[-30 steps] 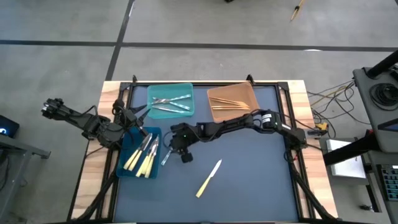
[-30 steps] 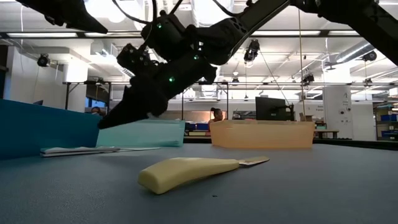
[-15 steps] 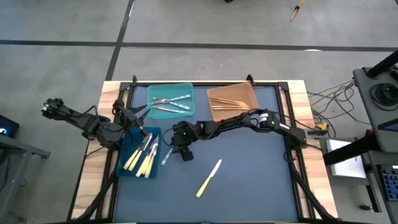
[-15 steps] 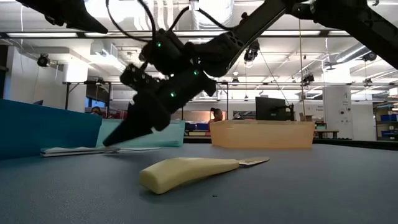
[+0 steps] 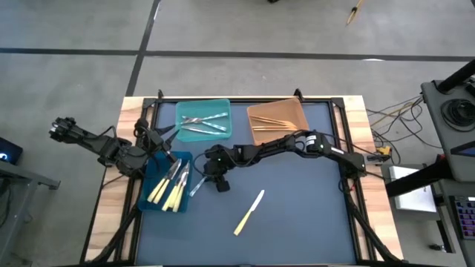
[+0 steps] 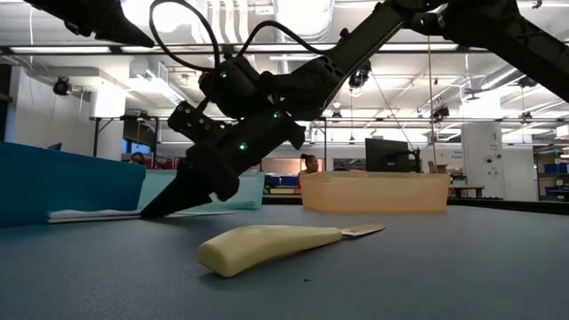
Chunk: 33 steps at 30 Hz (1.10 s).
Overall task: Sort silverware by color (type)
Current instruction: Put the white knife into the light blue bin
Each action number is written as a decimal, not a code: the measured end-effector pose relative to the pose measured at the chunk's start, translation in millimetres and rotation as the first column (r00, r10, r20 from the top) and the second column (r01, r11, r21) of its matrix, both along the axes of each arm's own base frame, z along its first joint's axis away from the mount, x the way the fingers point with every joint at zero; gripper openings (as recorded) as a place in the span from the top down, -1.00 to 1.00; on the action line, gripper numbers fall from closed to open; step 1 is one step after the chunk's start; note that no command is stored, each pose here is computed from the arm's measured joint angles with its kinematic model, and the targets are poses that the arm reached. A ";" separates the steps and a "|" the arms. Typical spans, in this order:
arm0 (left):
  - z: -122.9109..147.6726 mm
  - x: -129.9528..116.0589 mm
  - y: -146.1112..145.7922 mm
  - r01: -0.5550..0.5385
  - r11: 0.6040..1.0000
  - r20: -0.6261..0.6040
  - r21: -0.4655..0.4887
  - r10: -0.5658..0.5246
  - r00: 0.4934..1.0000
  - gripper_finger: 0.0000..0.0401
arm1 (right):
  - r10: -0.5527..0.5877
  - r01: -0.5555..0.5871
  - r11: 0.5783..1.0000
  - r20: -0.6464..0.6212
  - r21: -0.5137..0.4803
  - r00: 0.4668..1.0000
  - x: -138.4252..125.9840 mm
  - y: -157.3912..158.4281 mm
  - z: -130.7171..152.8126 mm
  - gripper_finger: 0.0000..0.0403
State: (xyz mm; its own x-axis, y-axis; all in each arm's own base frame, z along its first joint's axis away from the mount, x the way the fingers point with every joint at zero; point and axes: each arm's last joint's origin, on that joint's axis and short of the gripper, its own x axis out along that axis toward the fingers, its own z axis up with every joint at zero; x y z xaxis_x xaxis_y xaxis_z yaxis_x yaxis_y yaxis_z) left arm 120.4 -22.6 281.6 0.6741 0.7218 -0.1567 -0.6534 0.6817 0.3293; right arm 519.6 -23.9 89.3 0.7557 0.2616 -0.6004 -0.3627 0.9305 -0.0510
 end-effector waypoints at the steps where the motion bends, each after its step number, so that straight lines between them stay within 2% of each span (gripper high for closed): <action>1: 0.0 0.1 0.0 0.000 1.000 -0.001 0.001 0.000 1.000 0.62 | 0.008 -0.008 1.000 0.000 -0.001 1.000 -0.2 0.2 0.1 0.47; 7: 0.0 0.1 -0.1 0.001 1.000 -0.003 0.003 -0.001 1.000 0.62 | 0.053 -0.053 0.999 -0.003 -0.001 0.999 -1.4 1.0 -0.6 0.79; 10: 0.0 0.1 -0.1 0.001 1.000 -0.003 0.003 -0.001 1.000 0.62 | 0.078 -0.078 0.997 -0.003 0.001 0.997 -2.1 1.4 -0.4 0.87; 18: -0.1 0.1 -0.1 0.001 1.000 -0.004 0.003 -0.001 1.000 0.62 | 0.100 -0.099 0.995 -0.014 0.027 0.995 -5.6 1.9 13.6 0.90; 26: 0.1 0.1 0.0 0.001 1.000 -0.006 0.006 -0.001 1.000 0.62 | 0.120 -0.120 0.993 -0.027 -0.003 0.992 -16.9 1.9 57.9 0.90; 33: 0.4 0.8 -0.4 0.002 1.000 0.000 0.003 -0.002 1.000 0.62 | -0.022 0.016 0.990 -0.040 -0.138 0.999 -28.0 -11.0 93.6 0.91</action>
